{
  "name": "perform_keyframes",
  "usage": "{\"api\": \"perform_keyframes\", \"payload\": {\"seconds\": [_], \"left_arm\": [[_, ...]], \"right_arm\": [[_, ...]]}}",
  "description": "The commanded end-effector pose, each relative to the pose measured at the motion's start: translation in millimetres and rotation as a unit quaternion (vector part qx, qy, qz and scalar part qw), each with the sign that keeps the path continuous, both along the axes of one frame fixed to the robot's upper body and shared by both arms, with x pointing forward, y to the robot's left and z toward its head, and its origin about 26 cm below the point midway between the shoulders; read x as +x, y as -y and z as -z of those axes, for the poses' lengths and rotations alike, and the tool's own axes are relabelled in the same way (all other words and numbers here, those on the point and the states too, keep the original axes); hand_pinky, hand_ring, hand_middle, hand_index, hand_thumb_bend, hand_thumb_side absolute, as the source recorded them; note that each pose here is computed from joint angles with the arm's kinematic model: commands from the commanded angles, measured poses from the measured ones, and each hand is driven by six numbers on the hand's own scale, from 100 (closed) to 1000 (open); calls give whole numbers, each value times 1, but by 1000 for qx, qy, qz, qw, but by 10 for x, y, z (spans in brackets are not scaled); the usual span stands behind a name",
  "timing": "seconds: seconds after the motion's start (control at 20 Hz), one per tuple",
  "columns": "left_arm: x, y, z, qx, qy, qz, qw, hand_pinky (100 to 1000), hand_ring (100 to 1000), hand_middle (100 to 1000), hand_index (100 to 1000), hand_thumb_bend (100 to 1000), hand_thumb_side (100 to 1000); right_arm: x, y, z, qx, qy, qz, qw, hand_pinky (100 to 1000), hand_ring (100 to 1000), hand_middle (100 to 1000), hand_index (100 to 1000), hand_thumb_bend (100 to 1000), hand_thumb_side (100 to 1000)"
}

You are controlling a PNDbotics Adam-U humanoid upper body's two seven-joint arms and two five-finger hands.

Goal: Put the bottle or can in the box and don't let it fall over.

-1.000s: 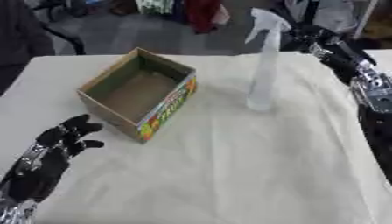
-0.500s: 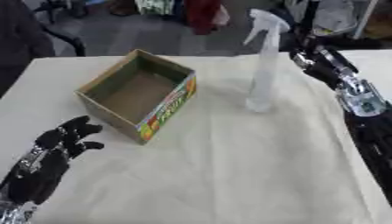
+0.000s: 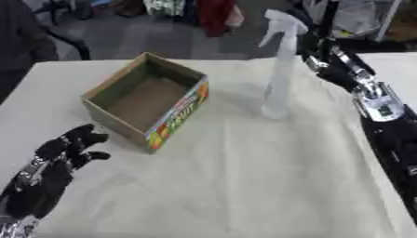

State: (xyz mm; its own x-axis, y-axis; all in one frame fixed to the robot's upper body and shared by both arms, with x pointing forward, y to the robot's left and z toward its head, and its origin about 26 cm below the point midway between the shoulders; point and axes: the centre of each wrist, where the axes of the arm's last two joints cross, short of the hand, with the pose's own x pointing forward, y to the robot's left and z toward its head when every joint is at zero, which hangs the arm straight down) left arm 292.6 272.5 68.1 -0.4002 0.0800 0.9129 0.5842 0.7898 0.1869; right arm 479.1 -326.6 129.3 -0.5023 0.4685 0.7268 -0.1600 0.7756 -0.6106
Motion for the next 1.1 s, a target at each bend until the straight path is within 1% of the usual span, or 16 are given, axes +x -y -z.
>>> {"api": "perform_keyframes", "payload": {"seconds": [0.05,1.1], "left_arm": [[25,16,-81,-1,15,7,1000,778,919,746,928,168,940],[38,42,-94,-2,18,15,1000,779,920,747,928,167,941]], "right_arm": [[43,13,-185,-6,22,5,1000,887,926,879,958,100,586],[82,-61,-224,-23,27,-9,999,890,925,877,958,100,581]]}}
